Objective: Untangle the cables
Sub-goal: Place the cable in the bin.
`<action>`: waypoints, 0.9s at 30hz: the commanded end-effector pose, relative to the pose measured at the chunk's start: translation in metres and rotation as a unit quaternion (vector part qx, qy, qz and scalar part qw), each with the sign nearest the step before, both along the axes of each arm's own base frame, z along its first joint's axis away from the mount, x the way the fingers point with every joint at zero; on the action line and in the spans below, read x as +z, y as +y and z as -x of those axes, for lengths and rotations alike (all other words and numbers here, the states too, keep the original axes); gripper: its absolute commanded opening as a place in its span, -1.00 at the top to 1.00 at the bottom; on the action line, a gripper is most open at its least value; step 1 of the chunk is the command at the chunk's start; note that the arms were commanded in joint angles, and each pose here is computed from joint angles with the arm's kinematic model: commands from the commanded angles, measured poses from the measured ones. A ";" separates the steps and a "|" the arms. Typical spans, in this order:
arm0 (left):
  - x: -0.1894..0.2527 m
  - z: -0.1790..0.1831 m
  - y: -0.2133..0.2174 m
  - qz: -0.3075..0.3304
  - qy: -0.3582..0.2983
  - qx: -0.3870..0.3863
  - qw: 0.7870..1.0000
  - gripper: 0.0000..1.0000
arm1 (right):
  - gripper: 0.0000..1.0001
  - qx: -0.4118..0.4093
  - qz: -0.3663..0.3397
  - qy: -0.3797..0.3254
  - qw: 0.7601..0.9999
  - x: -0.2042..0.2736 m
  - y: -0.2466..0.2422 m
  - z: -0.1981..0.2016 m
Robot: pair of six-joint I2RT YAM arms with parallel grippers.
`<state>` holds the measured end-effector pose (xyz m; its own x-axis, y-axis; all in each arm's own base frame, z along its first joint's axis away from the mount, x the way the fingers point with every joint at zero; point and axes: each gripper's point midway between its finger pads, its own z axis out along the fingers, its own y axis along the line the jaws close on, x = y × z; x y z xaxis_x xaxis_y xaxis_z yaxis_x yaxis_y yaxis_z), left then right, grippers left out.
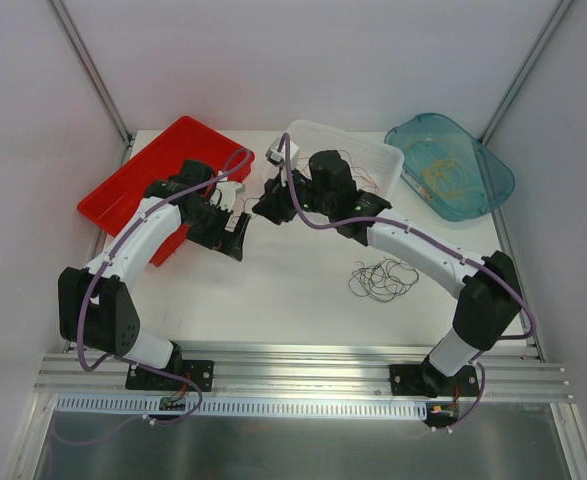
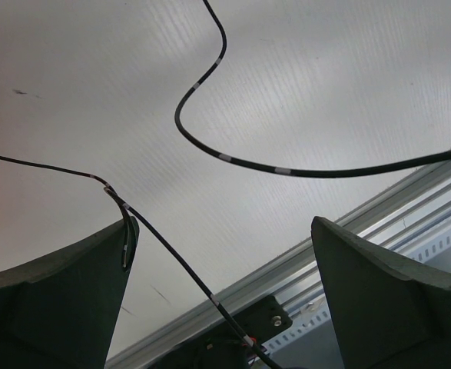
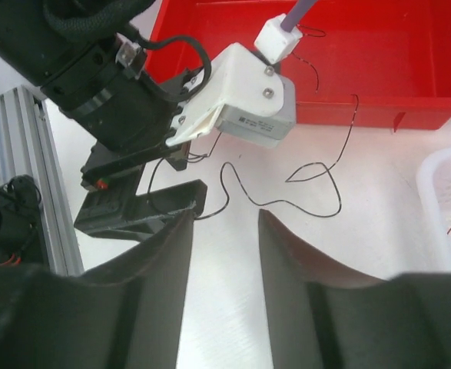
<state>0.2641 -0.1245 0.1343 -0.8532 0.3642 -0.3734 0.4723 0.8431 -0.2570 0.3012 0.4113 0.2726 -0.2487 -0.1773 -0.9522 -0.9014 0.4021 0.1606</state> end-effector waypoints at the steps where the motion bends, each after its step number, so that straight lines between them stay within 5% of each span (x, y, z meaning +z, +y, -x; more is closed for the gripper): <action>1: 0.009 -0.001 0.001 -0.009 -0.008 0.007 1.000 -0.93 | 0.11 0.042 -0.001 -0.048 0.998 0.030 -0.002 0.023; 14: 0.013 -0.002 0.000 -0.012 -0.001 0.018 1.000 -0.94 | -0.74 0.017 0.049 -0.071 0.996 0.021 0.011 0.032; 20: 0.010 0.000 0.001 -0.017 0.004 0.018 1.000 -0.94 | -0.96 -0.027 0.040 -0.082 0.995 0.031 0.017 0.023; 27: 0.014 0.001 0.001 -0.018 -0.002 0.016 1.000 -0.95 | -0.99 -0.033 0.054 -0.078 0.995 0.024 0.029 0.015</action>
